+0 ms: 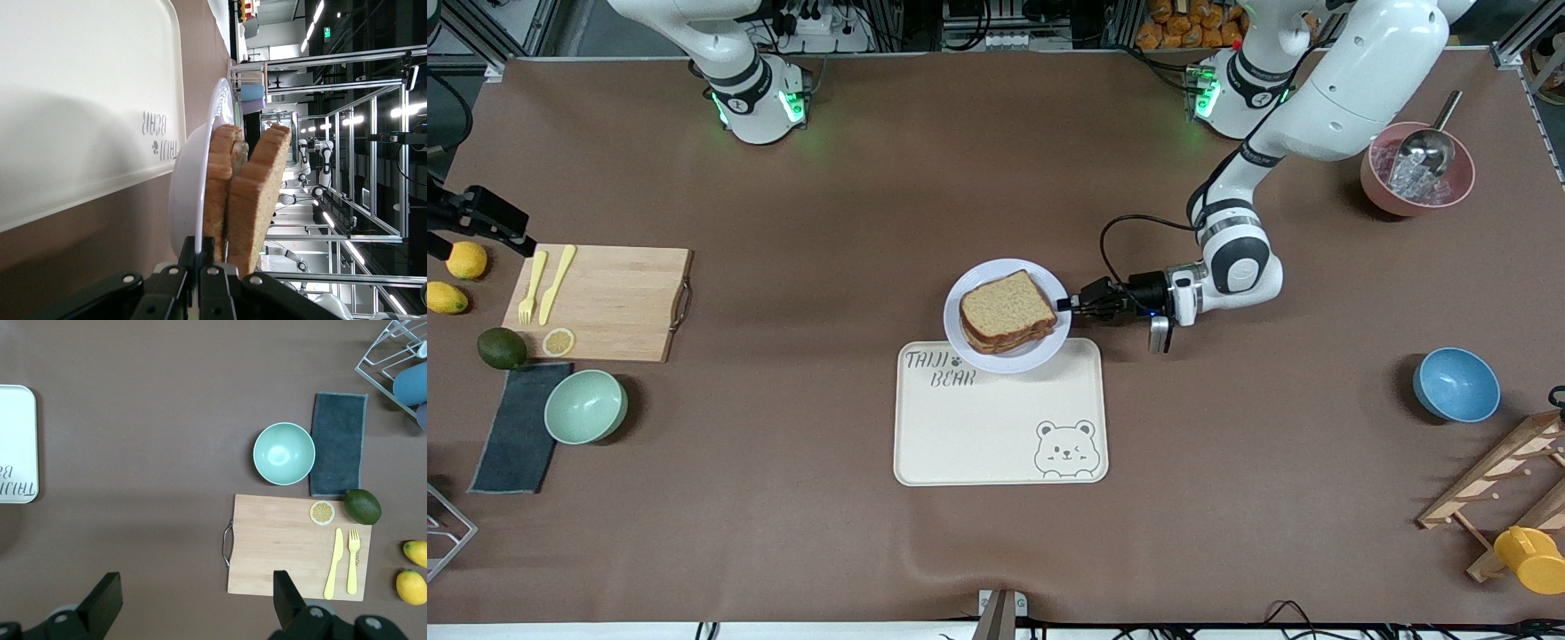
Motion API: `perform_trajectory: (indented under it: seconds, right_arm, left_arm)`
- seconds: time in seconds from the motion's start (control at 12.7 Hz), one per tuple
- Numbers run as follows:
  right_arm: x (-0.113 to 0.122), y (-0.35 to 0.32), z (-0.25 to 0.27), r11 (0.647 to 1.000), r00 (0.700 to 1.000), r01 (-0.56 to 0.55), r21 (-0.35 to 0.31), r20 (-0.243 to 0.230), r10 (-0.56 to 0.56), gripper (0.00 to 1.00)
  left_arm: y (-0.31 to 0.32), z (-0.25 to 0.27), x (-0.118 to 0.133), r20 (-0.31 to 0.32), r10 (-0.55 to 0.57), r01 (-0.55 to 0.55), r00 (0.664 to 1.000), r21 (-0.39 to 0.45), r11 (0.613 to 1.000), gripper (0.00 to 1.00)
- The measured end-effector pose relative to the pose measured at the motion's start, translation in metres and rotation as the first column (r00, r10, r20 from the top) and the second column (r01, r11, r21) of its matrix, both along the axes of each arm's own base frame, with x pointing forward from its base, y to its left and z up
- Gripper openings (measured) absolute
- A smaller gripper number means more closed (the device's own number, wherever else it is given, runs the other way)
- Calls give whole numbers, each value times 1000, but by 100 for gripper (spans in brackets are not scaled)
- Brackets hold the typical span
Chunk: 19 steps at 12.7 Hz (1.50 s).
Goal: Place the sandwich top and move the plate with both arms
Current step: 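Slide the plate with the left gripper onto the bear tray, then adjust the plate with the left gripper toward the tray's middle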
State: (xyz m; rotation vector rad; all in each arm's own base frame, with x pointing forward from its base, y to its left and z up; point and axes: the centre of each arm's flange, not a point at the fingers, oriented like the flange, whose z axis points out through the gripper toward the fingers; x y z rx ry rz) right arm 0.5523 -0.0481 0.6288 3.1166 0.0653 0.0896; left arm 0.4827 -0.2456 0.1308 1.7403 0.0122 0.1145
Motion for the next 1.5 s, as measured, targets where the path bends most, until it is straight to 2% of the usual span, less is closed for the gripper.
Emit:
perform_trajectory:
  seconds: [0.16, 0.31, 0.39, 0.47, 1.5]
  right_arm:
    - [0, 1, -1, 1000, 1000, -2, 0, -1, 2, 100]
    - [1, 3, -2, 1000, 1000, -5, 0, -3, 5, 100]
    - [2, 3, -3, 1000, 1000, -6, 0, -5, 6, 100]
    - [2, 3, -3, 1000, 1000, -6, 0, -6, 6, 100]
    - [2, 6, -4, 1000, 1000, -11, 0, -7, 11, 100]
  left_arm:
    - [0, 0, 3, -14, 10, -10, 1000, 4, 1000, 4]
    - [7, 17, 59, -43, 92, -92, 995, 16, 996, 4]
    - [9, 23, 78, -40, 113, -112, 993, 4, 994, 4]
    - [9, 23, 85, -39, 120, -120, 992, 1, 993, 4]
    - [-2, 10, 101, -51, 142, -140, 989, 28, 990, 4]
